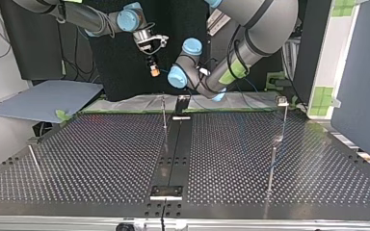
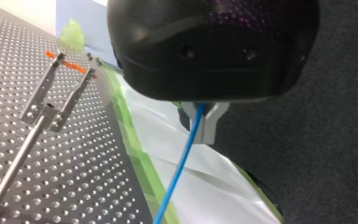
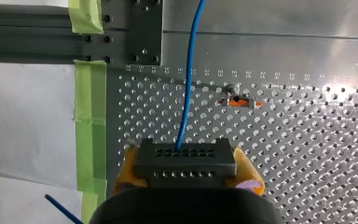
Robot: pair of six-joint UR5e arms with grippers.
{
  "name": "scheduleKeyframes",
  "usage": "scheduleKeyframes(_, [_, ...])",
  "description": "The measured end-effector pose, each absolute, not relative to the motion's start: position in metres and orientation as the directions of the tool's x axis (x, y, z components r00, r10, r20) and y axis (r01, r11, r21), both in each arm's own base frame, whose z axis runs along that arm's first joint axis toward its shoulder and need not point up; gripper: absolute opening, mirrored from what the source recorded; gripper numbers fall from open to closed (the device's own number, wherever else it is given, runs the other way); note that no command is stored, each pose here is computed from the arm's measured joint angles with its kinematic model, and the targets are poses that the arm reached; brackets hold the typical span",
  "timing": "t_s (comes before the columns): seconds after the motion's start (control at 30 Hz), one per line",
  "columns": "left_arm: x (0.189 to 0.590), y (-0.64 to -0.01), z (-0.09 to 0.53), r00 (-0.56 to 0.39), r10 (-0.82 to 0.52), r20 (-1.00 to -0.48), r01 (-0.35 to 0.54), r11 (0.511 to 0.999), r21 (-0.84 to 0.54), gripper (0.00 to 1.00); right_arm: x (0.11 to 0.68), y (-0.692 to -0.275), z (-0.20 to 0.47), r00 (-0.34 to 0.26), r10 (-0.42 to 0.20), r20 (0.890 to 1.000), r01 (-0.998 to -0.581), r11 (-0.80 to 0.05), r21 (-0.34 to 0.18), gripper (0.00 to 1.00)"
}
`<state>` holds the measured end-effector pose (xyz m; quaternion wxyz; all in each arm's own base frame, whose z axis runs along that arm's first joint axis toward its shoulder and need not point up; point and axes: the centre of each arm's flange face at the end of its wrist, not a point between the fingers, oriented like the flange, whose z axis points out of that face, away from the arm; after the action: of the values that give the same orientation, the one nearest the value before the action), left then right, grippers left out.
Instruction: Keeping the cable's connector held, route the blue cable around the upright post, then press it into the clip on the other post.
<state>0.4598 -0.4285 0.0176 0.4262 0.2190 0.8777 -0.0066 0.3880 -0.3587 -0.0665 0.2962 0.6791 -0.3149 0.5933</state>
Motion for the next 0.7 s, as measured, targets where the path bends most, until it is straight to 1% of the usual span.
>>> scheduleKeyframes(0.37, [0.461,-0.437,0.018,-0.508,0.345,-0.789,0.377,0.913,0.157,0.0,0.379,-0.368,-0.067,0.098,-0.086,0.991,-0.795,-0.606,0.026,0.0])
scheduleKeyframes(0.7, [0.463,-0.441,0.019,-0.481,0.334,-0.811,0.365,0.917,0.162,0.0,0.366,-0.382,-0.067,0.096,-0.091,0.991,-0.816,-0.578,0.026,0.0])
